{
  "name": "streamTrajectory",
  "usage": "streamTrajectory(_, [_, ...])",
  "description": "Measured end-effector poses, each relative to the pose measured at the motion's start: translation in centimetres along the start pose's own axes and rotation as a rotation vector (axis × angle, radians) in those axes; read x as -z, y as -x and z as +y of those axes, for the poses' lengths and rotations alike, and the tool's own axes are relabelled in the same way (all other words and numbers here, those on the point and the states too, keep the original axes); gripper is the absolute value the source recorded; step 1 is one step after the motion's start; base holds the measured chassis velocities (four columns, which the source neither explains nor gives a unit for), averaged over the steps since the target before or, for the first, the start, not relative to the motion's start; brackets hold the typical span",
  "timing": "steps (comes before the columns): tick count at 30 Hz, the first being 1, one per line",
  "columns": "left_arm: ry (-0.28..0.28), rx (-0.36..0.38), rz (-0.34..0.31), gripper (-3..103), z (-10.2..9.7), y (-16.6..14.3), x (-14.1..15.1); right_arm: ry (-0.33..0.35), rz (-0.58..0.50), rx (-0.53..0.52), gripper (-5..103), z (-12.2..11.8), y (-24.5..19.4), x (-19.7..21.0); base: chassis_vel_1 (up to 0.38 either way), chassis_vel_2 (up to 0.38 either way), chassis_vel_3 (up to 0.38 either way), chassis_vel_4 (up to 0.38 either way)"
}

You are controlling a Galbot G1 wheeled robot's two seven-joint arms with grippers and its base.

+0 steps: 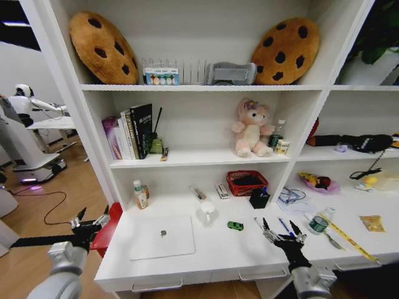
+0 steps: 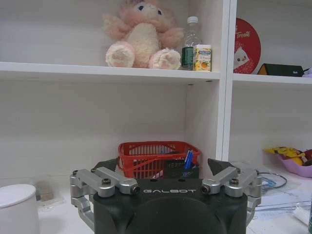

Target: Organize the objects on the table.

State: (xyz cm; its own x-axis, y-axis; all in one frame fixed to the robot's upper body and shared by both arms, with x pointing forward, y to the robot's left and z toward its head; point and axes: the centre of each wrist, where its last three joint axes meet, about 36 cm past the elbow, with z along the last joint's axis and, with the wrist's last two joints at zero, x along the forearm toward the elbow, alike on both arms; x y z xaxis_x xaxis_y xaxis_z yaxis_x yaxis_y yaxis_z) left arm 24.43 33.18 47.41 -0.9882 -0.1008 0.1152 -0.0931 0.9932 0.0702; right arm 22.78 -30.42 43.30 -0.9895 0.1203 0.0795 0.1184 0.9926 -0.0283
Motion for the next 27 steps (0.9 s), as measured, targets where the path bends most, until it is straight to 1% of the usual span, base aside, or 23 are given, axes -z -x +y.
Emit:
streamTrajectory(1, [0.001,-0.009,0.001,98,-0.3,-0.4,0.1,0.000,0.000,0.005,100,0.0,0.0,0.0,0.000,0.000,0.000,0.000])
streamTrajectory(2, [-0.005,-0.026,0.004,100,-1.3,-1.3,0.3,0.003,-0.002,0.023,100,0.1,-0.2,0.1,0.000,0.000,0.000,0.000])
streamTrajectory(3, [-0.005,-0.026,0.004,100,-1.3,-1.3,0.3,0.003,-0.002,0.023,100,0.1,-0.2,0.1,0.000,0.000,0.000,0.000])
streamTrajectory(5, [0.005,-0.017,0.001,100,-2.0,-2.0,0.2,0.005,-0.006,0.040,100,0.3,-0.3,0.0,0.000,0.000,0.000,0.000])
streamTrajectory(12, [0.003,0.017,-0.019,100,-1.8,-2.4,0.6,0.006,-0.006,0.050,100,0.6,-0.4,-0.1,0.000,0.000,0.000,0.000])
streamTrajectory(17, [0.002,0.018,-0.021,100,-1.8,-2.4,0.6,0.006,-0.008,0.058,100,0.6,-0.5,-0.2,0.000,0.000,0.000,0.000])
streamTrajectory(19, [0.002,0.017,-0.022,100,-1.8,-2.4,0.6,-0.007,0.005,0.059,100,0.4,-0.4,-0.4,0.000,0.000,0.000,0.000])
streamTrajectory(20, [0.002,0.017,-0.022,100,-1.8,-2.4,0.6,-0.026,0.029,0.060,100,0.1,-0.3,-0.5,0.000,0.000,0.000,0.000])
streamTrajectory(21, [0.003,0.016,-0.022,100,-1.8,-2.3,0.6,-0.051,0.069,0.079,100,-0.8,0.1,-0.6,0.000,0.000,0.000,0.000])
streamTrajectory(22, [0.003,0.016,-0.022,100,-1.8,-2.3,0.6,-0.051,0.069,0.079,100,-0.8,0.1,-0.6,0.000,0.000,0.000,0.000])
streamTrajectory(25, [0.003,0.014,-0.022,100,-1.8,-2.3,0.6,-0.073,0.114,0.187,100,-3.7,2.6,-1.0,0.000,0.000,0.000,0.000])
streamTrajectory(26, [0.003,0.014,-0.021,100,-1.8,-2.3,0.6,-0.089,0.122,0.219,100,-5.2,4.0,-1.5,0.000,0.000,0.000,0.000])
streamTrajectory(27, [0.003,0.014,-0.021,100,-1.8,-2.3,0.6,-0.089,0.122,0.219,100,-5.2,4.0,-1.5,0.000,0.000,0.000,0.000])
